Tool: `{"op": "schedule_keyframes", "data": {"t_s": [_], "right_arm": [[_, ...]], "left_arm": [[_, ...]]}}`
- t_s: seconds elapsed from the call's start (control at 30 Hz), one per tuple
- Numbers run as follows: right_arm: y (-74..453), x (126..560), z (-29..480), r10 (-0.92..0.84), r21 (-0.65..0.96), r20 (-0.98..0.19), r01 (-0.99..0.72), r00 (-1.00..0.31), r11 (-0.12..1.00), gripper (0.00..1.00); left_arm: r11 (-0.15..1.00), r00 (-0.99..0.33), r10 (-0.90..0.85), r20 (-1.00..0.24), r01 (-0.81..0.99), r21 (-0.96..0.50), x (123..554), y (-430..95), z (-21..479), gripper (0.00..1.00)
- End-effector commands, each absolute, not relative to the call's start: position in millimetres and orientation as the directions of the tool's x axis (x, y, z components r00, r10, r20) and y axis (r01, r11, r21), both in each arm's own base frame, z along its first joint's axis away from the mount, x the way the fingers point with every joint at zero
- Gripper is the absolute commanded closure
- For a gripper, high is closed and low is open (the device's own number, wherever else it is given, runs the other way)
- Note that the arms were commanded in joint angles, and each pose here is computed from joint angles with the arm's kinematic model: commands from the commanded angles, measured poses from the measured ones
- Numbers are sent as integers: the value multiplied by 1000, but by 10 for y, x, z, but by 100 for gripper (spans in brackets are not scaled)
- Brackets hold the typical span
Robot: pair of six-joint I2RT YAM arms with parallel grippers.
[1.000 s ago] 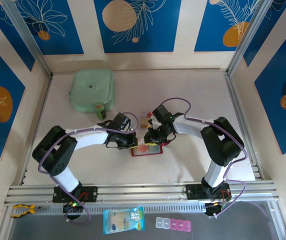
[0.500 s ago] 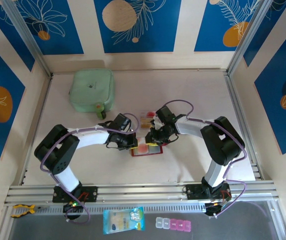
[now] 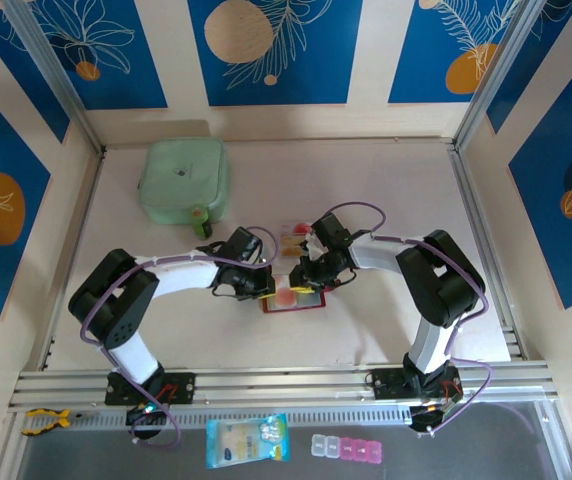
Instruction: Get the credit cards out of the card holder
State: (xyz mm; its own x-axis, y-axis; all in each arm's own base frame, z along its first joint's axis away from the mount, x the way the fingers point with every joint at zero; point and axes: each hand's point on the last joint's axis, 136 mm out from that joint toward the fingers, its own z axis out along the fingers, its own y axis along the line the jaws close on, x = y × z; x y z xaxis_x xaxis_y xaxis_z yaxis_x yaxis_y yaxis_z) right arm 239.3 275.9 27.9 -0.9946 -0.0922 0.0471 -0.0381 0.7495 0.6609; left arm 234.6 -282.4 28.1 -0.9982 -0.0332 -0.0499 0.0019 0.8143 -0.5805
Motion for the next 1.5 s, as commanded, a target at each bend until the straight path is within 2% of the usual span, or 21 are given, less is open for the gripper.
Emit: {"op": "schedule_keyframes", "data": {"t_s": [0.0,0.33,0.57,0.9,1.47], "right_arm": [[2735,2324,234,-91,662,85,-12,-992,749,77],[2677,2333,244,-92,618,62,-34,-994,785,77],[2796,2295,268,-112,674,78,-31,-991,738,77],[2827,2320,407,-106,716,57,-34,-993,697,83],[2660,2334,364,-89,682,34,-42,-995,730,94]], "left_arm": [[845,-1000,-16,-19,-3,-535,2234,-2728,158,100],[846,-1000,-16,-23,-1,-534,2239,-2724,169,100],[847,-1000,-16,-20,-3,-532,2231,-2719,157,100],[846,-1000,-18,-16,-6,-533,2231,-2721,152,100],[848,-1000,-18,-19,-5,-530,2214,-2702,167,100]]}}
